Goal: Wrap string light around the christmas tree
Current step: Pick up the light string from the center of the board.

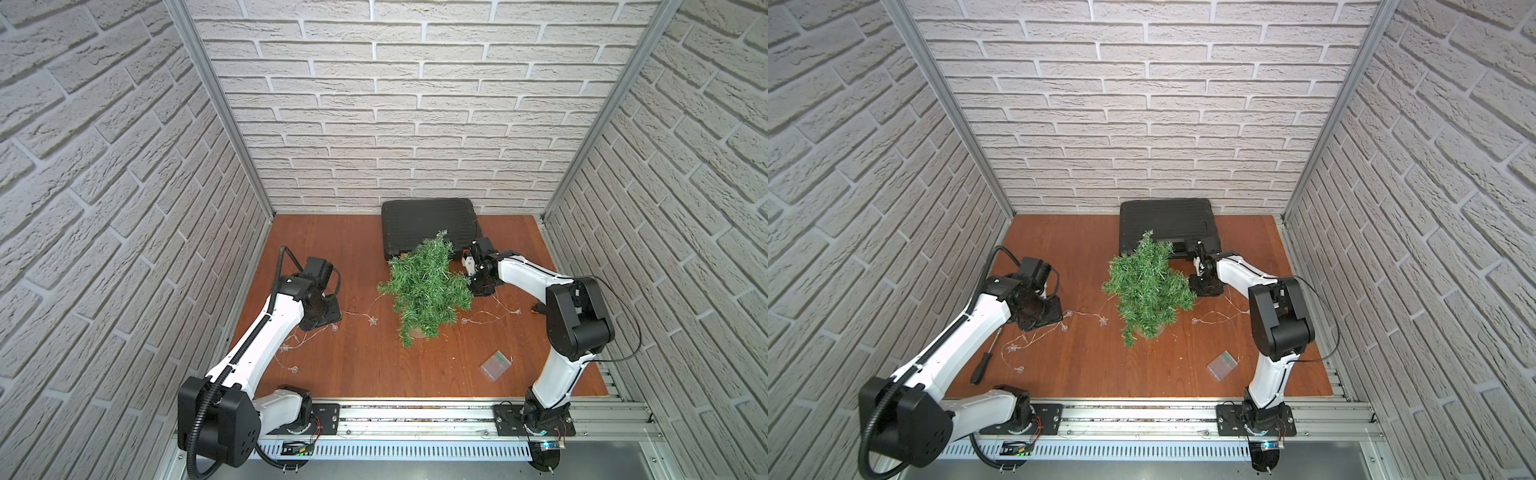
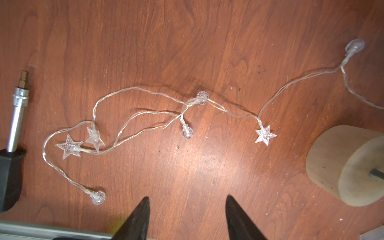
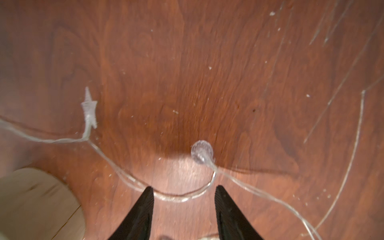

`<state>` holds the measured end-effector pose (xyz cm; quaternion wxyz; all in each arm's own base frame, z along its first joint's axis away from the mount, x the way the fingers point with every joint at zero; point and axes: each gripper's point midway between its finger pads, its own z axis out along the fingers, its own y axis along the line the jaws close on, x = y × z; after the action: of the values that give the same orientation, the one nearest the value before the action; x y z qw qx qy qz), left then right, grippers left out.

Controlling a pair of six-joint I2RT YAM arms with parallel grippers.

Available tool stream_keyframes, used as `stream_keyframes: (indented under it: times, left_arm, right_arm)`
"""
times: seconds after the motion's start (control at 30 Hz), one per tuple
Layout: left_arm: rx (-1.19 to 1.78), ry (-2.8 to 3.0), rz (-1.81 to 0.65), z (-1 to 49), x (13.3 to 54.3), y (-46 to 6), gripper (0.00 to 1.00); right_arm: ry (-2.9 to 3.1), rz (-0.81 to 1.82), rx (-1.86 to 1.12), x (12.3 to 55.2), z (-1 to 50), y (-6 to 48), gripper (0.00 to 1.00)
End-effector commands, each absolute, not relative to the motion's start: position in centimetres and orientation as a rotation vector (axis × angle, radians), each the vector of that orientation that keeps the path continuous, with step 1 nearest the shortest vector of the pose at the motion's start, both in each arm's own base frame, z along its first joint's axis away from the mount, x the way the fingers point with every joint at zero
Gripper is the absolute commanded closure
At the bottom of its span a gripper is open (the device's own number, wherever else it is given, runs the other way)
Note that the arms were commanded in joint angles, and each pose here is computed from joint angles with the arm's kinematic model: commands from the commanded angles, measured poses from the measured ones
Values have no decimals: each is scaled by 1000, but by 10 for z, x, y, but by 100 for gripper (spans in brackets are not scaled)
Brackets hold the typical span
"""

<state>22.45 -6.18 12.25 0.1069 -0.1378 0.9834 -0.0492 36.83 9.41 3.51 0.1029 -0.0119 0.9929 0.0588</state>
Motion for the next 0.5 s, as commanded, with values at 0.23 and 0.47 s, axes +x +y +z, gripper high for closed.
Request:
stream_keyframes:
  times: [0.23, 0.47]
  left_arm:
    - [-444, 2868, -206, 124, 216, -64, 42]
    - [-456, 2896, -230, 116, 210, -66, 42]
  right_arm:
    - [2872, 41, -62, 387, 36, 88, 59]
    - [2897, 41, -76, 388, 25, 89, 61]
